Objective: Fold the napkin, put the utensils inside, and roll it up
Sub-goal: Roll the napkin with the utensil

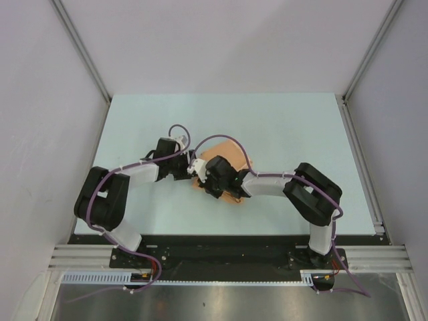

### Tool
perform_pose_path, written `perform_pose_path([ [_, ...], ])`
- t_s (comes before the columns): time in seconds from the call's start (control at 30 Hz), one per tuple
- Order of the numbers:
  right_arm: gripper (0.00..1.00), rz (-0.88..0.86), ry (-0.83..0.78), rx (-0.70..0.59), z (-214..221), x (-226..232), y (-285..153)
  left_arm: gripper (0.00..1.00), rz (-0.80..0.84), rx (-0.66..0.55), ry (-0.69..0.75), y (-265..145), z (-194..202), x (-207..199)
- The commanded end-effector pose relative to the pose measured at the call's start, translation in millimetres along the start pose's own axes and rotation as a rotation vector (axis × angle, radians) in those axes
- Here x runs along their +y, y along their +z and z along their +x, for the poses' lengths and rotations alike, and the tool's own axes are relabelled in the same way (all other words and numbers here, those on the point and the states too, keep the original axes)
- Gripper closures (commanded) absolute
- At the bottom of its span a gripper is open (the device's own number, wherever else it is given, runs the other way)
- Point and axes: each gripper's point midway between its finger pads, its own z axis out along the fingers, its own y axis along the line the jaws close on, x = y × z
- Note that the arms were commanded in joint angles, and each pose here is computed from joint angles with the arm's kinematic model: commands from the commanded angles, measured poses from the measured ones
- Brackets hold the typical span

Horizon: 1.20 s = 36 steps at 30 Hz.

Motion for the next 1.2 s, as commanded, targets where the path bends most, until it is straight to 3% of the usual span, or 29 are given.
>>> perform_pose_path([
  [0.0, 1.00, -0.266, 0.190, 0.119, 21.7, 37.9, -22.8, 0.27, -0.107, -0.068, -0.026, -11.6, -8.6, 22.0],
  [0.3, 1.00, -0.483, 0.414, 0.150, 5.4, 32.9, -31.4, 0.26, -0.157, -0.222, -0.061, -34.2, 3.1, 40.0],
  [0.7, 1.00, -0.664, 0.657, 0.278, 18.3, 23.5, -14.9, 0.23, 0.121, -0.368, 0.140, -55.7, 19.8, -15.4],
  [0.93, 1.00, -0.701, 0.732, 0.301, 21.2, 19.3, -7.0, 0.22, 0.051, -0.227, 0.099, -33.9, 34.2, -6.3],
  [1.17, 1.00, -0.711, 0.812, 0.328, 28.7, 9.9, -2.6, 0.23, 0.068, -0.188, 0.057, -24.3, 42.2, -5.7],
])
